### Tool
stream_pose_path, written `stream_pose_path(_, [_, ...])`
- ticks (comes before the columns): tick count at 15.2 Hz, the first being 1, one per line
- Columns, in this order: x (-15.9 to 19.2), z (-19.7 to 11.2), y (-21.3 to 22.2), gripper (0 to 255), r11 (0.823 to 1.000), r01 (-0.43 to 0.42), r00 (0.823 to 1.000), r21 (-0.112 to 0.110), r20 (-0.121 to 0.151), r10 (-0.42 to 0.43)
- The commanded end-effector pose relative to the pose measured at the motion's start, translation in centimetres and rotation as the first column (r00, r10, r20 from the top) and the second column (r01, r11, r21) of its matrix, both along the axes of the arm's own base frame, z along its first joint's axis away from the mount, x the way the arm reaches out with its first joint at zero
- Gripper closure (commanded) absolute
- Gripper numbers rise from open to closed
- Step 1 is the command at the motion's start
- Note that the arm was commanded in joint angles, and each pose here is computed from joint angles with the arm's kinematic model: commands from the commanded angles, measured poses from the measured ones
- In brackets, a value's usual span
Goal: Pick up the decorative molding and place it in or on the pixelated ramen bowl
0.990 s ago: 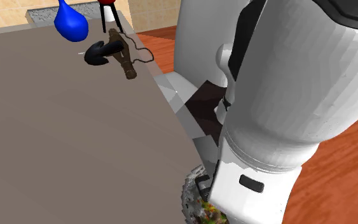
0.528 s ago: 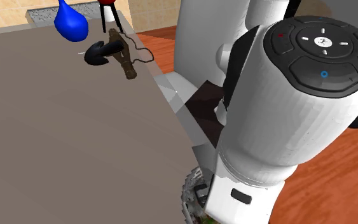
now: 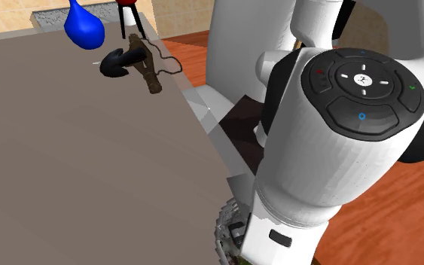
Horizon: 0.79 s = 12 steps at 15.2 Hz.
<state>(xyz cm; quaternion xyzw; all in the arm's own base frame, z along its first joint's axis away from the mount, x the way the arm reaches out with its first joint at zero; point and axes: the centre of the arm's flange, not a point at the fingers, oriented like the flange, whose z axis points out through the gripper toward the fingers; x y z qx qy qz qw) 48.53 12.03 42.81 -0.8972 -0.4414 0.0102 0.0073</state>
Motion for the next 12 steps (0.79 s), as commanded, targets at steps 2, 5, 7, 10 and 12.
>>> stream_pose_path(2, [0.0, 0.0, 0.0, 255, 1.0, 0.0, 1.0, 0.0, 0.0, 0.0])
stream_pose_path(5, [0.0, 0.0, 0.0, 0, 1.0, 0.0, 1.0, 0.0, 0.0, 0.0])
stream_pose_path(7, [0.0, 0.0, 0.0, 0, 1.0, 0.0, 1.0, 0.0, 0.0, 0.0])
stream_pose_path(10, [0.1, 2.6, 0.0, 0, 1.0, 0.0, 1.0, 0.0, 0.0, 0.0])
stream_pose_path(12, [0.1, 5.0, 0.0, 0, 1.0, 0.0, 1.0, 0.0, 0.0, 0.0])
